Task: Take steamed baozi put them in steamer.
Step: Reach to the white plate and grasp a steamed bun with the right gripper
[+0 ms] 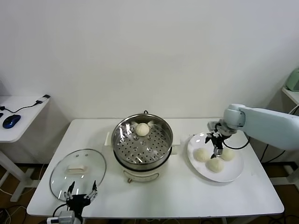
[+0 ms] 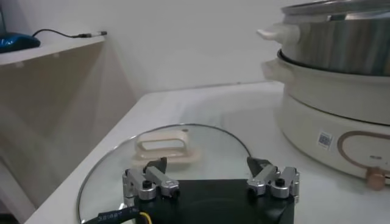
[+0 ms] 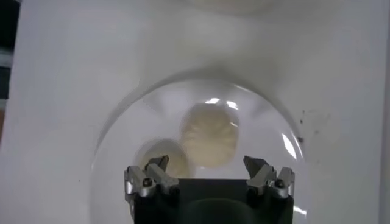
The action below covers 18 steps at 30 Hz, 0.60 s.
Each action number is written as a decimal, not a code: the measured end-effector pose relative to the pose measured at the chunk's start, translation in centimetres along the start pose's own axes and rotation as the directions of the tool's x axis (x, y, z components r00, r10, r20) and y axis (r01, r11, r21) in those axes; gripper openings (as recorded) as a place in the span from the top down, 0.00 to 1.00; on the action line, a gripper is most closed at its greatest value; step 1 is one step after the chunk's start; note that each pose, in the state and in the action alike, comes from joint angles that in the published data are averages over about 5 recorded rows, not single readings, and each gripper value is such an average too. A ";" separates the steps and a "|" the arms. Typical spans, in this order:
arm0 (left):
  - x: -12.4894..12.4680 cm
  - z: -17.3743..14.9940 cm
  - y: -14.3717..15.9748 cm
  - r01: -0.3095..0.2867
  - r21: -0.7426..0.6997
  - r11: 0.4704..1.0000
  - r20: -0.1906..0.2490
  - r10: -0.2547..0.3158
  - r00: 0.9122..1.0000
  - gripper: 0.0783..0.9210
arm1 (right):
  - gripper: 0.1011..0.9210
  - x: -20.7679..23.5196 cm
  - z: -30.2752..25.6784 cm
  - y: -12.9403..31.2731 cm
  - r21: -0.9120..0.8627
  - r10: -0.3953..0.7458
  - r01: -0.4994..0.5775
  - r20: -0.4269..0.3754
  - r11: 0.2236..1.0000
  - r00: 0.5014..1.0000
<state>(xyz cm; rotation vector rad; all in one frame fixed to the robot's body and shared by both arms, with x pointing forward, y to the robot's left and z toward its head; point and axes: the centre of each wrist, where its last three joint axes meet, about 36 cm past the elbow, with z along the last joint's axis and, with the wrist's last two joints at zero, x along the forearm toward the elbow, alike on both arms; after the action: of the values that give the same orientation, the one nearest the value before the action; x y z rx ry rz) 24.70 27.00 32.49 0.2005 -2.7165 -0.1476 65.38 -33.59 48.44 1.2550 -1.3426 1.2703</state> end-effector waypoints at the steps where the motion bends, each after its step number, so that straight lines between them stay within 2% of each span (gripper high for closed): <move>1: 0.0 0.0 0.0 0.000 -0.001 1.000 -0.001 0.000 1.000 0.12 | 0.12 -0.5 0.0 0.0 -0.007 0.003 -0.003 -0.001 1.000 1.000; 9: -0.1 0.2 0.2 0.000 -0.006 1.000 -0.002 0.000 1.000 0.12 | 0.13 -3.1 -0.5 -0.1 -0.059 0.017 -0.016 0.010 0.998 1.000; 15: 0.0 0.2 0.2 -0.001 -0.007 1.000 -0.001 0.001 1.000 0.12 | 0.25 -3.6 -0.5 -0.1 -0.079 0.024 -0.023 0.023 0.997 0.999; 18: 0.1 0.1 0.2 -0.001 -0.008 1.000 0.000 0.001 1.000 0.12 | 0.28 -3.4 -0.5 -0.2 -0.080 0.022 -0.020 0.028 0.997 0.999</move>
<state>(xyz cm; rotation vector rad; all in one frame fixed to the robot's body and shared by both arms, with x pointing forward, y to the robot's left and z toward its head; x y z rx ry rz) 24.54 27.19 32.48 0.1970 -2.7159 -0.1586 65.89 -32.78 45.17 1.2105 -1.4169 1.2054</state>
